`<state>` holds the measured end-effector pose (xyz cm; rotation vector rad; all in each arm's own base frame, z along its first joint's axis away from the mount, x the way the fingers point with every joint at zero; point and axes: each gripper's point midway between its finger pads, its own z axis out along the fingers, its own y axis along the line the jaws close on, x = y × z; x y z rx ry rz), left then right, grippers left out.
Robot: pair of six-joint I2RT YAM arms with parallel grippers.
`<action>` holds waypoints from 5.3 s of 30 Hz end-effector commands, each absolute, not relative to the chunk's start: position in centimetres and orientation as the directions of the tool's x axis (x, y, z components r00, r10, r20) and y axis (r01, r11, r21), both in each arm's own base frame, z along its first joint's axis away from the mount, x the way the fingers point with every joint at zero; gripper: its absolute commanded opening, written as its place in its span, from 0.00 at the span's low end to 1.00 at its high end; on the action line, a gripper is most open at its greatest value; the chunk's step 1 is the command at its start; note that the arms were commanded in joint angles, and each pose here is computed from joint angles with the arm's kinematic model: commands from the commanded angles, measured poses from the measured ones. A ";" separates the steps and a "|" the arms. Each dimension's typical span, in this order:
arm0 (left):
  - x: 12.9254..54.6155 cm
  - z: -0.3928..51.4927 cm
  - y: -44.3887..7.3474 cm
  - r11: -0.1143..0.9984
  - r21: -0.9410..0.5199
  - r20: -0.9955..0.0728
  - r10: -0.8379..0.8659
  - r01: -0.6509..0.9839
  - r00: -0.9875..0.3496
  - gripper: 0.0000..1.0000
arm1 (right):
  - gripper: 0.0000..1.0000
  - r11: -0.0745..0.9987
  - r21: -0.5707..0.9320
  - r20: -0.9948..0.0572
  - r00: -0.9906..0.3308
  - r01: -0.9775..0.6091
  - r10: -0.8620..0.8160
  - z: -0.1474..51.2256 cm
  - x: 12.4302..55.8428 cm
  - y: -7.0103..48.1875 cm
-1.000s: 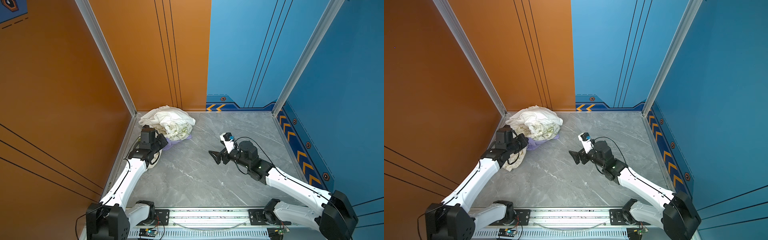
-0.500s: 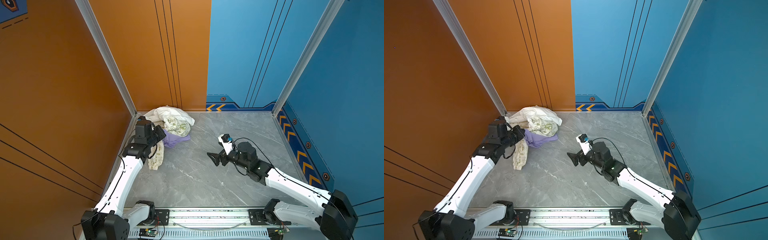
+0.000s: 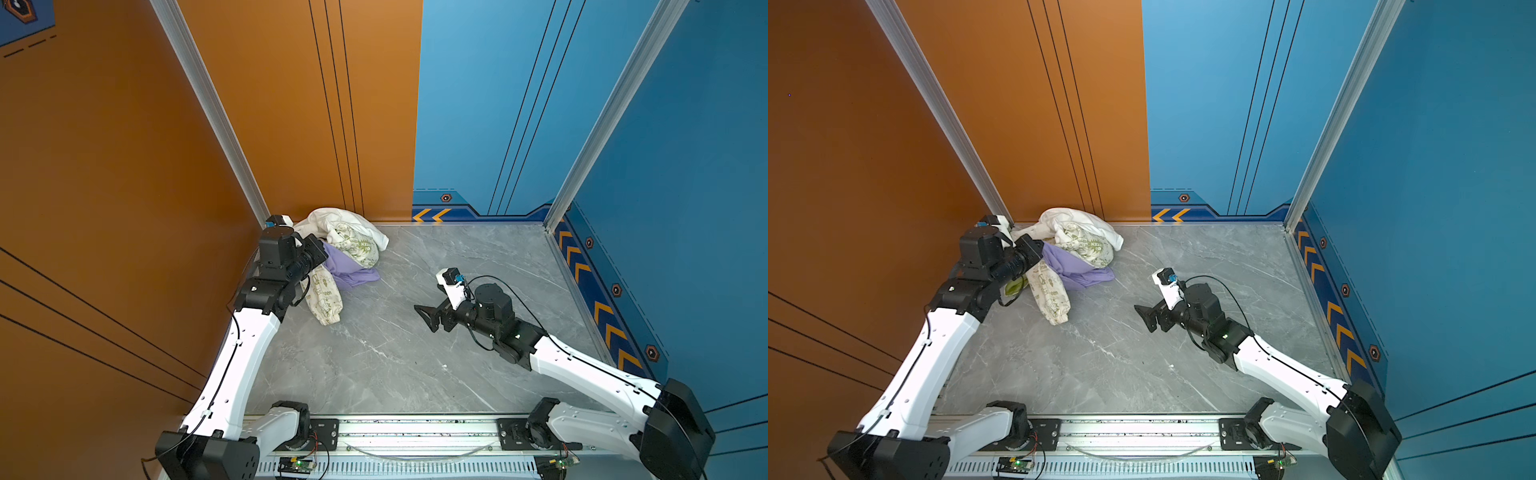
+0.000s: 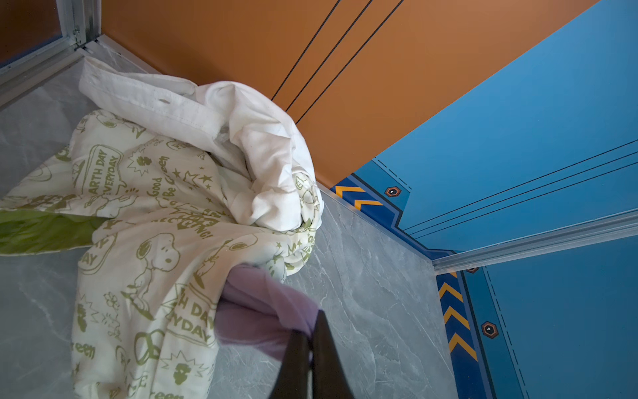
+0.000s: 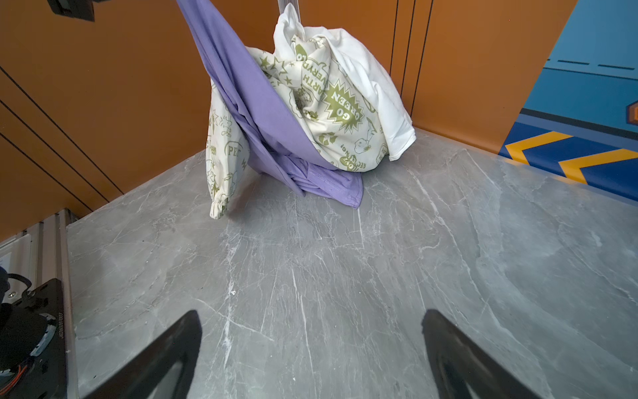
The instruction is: Pick out a specific cloth from the pile
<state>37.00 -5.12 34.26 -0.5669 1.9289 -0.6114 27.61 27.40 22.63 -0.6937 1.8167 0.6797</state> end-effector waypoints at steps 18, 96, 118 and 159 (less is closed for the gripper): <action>36.9 49.4 -7.7 0.746 -0.629 -0.777 -0.594 0.218 -0.209 0.00 | 1.00 0.679 0.112 -0.939 -0.301 -0.725 -0.166 21.9 28.1 27.7; 23.6 22.5 -10.1 0.907 0.198 -0.937 0.287 0.372 -0.201 0.98 | 0.25 0.689 0.061 -0.676 -0.538 -0.723 -0.504 7.0 29.0 34.7; 23.4 22.6 -9.0 0.915 0.242 -0.938 0.306 0.324 -0.163 0.98 | 0.00 0.642 0.089 -0.937 -0.284 -0.761 -0.206 26.2 31.3 38.8; 22.6 24.2 -8.6 0.919 0.240 -0.956 0.279 0.314 -0.086 0.98 | 0.00 0.564 -0.015 -0.999 -0.005 -0.826 -0.033 45.7 30.0 41.4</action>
